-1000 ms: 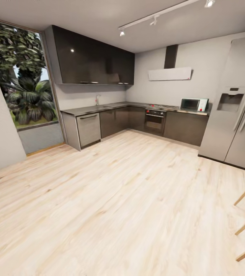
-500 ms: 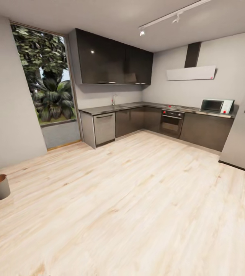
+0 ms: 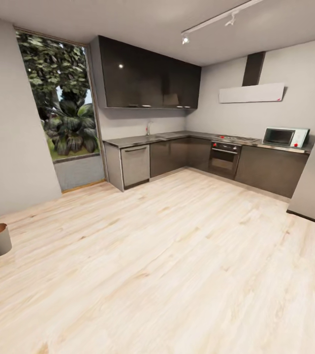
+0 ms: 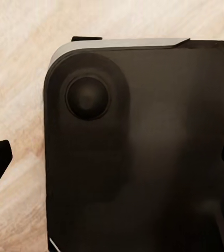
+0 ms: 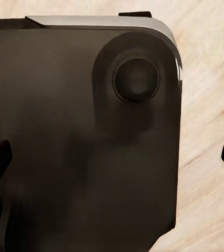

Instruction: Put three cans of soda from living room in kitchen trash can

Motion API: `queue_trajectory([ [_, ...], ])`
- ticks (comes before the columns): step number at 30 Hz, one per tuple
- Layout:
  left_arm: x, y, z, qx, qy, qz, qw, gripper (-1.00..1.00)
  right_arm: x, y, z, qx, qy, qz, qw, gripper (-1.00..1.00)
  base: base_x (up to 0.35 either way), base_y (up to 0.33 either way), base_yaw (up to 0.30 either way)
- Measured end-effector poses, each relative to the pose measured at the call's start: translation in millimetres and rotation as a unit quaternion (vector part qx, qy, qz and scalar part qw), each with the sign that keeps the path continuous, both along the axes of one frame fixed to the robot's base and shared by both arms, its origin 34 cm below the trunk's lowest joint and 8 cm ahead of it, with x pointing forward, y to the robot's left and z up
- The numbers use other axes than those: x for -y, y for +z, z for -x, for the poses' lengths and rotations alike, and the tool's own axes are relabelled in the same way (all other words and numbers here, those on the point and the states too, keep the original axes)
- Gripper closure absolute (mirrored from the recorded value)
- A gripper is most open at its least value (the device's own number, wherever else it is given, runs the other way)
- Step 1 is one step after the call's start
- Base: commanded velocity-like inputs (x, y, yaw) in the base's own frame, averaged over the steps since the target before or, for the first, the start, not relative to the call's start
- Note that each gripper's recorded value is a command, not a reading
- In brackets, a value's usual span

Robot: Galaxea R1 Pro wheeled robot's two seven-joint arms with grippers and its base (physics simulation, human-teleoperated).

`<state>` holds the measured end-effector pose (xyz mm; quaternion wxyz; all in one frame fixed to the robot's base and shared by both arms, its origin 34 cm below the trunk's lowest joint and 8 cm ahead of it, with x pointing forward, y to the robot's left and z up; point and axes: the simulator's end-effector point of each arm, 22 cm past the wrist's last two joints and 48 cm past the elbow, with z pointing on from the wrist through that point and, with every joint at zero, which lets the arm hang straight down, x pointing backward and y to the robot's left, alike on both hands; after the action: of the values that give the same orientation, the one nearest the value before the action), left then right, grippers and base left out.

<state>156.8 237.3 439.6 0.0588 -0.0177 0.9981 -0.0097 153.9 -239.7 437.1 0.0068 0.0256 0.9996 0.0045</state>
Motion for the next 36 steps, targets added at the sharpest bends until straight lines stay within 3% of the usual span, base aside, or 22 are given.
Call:
queue_trajectory([
  [8,0,0,0,-0.001,0.001,0.0,1.0,-1.0,0,0,1,-0.001,0.0,0.0,1.0,-1.0,0.259,-0.279,0.021],
  [36,-1,0,10,-0.014,0.002,-0.002,0.9999,-1.0,0,0,11,-0.013,0.005,0.0,0.9999,-1.0,0.259,-0.243,0.225],
])
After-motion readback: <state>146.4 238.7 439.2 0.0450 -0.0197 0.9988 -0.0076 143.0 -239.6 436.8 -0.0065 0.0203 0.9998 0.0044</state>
